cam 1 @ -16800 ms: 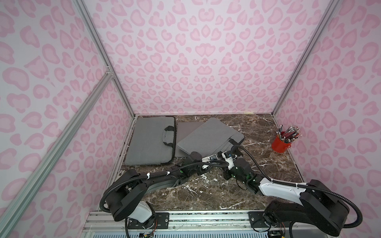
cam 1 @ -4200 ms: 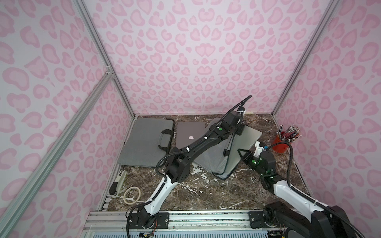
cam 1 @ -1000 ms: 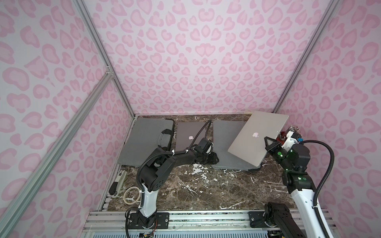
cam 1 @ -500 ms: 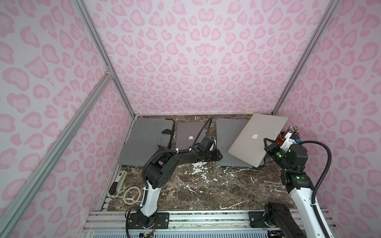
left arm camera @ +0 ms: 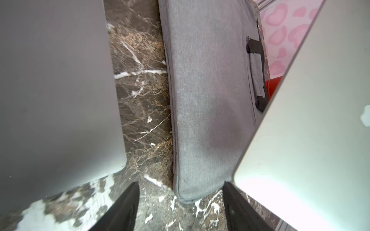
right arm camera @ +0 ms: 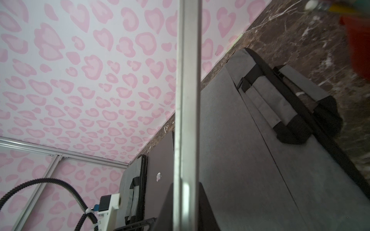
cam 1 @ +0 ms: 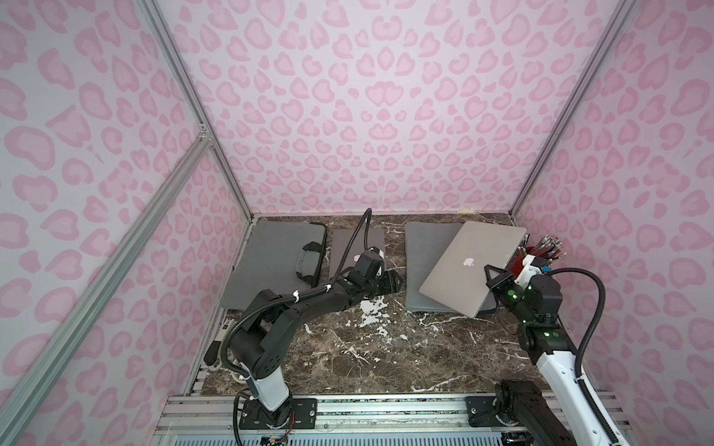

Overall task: Open the zippered laptop bag and take out the laptop
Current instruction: Adjust the zippered laptop bag at the center of the board, then adjust the laptop.

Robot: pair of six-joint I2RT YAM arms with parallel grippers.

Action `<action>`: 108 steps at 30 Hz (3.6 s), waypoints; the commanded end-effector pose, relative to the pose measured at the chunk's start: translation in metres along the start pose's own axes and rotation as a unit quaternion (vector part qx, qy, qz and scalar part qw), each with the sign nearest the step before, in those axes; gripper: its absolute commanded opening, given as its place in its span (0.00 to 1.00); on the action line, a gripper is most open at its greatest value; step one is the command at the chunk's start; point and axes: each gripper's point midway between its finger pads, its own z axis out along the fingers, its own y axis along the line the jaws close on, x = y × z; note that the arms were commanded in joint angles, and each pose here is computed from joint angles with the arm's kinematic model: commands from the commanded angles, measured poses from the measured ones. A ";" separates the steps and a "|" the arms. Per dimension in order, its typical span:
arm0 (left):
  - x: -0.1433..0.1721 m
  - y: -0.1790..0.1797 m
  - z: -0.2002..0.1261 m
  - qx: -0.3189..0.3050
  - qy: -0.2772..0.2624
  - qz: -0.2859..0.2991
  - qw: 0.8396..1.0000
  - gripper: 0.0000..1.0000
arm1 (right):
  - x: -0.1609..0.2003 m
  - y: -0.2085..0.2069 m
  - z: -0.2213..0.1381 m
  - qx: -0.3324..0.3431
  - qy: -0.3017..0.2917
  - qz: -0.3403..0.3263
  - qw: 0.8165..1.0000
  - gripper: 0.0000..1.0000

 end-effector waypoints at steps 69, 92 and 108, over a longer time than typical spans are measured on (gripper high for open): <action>-0.077 -0.053 -0.109 0.322 -0.212 -0.117 0.915 0.59 | 0.061 0.148 0.052 -0.356 -0.049 0.237 0.902 0.00; -0.084 -0.073 -0.133 0.353 -0.199 -0.114 0.907 0.02 | 0.084 0.154 0.054 -0.375 0.000 0.196 0.906 0.40; -0.079 -0.040 -0.169 0.299 -0.160 -0.110 0.934 0.01 | 0.105 0.079 0.068 -0.225 0.046 0.095 0.969 0.82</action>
